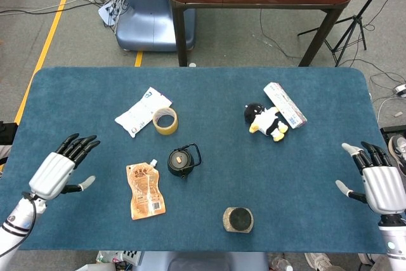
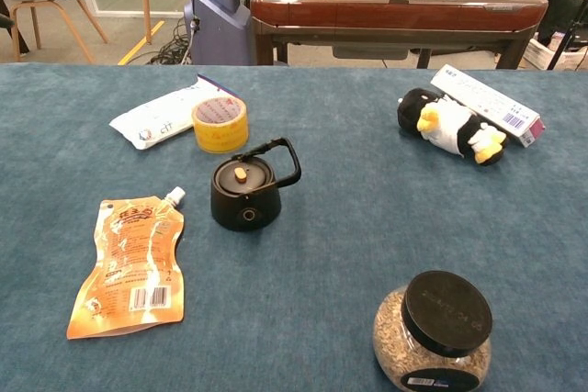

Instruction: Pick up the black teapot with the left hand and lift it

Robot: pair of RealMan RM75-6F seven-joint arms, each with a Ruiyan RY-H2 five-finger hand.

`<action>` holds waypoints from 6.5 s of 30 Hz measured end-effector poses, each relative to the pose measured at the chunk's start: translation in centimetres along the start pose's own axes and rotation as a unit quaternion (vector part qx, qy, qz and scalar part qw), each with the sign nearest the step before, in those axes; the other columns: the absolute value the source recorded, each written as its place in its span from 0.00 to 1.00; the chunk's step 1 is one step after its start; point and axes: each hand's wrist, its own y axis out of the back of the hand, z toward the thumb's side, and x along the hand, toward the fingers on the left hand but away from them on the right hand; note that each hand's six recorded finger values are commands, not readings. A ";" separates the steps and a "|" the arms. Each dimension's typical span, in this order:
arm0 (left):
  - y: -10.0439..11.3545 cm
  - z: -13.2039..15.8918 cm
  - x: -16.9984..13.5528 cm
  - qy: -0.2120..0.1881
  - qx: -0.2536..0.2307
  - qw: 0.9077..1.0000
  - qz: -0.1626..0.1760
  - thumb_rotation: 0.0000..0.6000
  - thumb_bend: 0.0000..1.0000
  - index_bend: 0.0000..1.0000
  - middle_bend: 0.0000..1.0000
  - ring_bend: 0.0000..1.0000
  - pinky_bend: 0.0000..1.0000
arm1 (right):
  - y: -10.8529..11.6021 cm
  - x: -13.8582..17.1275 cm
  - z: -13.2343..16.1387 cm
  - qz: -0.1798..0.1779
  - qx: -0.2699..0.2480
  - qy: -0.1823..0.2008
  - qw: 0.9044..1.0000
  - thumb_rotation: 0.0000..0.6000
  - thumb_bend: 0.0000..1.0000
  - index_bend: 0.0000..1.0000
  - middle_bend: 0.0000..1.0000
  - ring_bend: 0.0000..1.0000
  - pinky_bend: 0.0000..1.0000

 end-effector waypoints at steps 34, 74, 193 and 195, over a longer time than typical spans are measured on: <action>-5.3 9.0 13.5 -0.136 -0.007 0.983 -0.121 0.39 0.26 0.05 0.03 0.04 0.00 | -1.3 -0.3 -0.3 0.029 0.010 -0.019 0.999 1.00 0.19 0.19 0.27 0.13 0.14; -10.1 18.2 19.9 -0.181 0.025 0.968 -0.171 0.23 0.26 0.14 0.08 0.00 0.00 | -1.5 1.3 -2.0 0.035 0.003 -0.041 0.999 1.00 0.19 0.19 0.27 0.13 0.14; -8.1 5.1 9.9 -0.004 0.170 0.949 -0.265 0.00 0.18 0.33 0.32 0.12 0.00 | -1.8 2.3 -2.0 0.025 -0.017 -0.027 0.999 1.00 0.19 0.19 0.27 0.13 0.14; -8.1 5.4 9.7 -0.007 0.172 0.948 -0.267 0.00 0.18 0.34 0.32 0.12 0.00 | -1.8 2.3 -2.1 0.025 -0.017 -0.027 0.999 1.00 0.19 0.19 0.27 0.13 0.14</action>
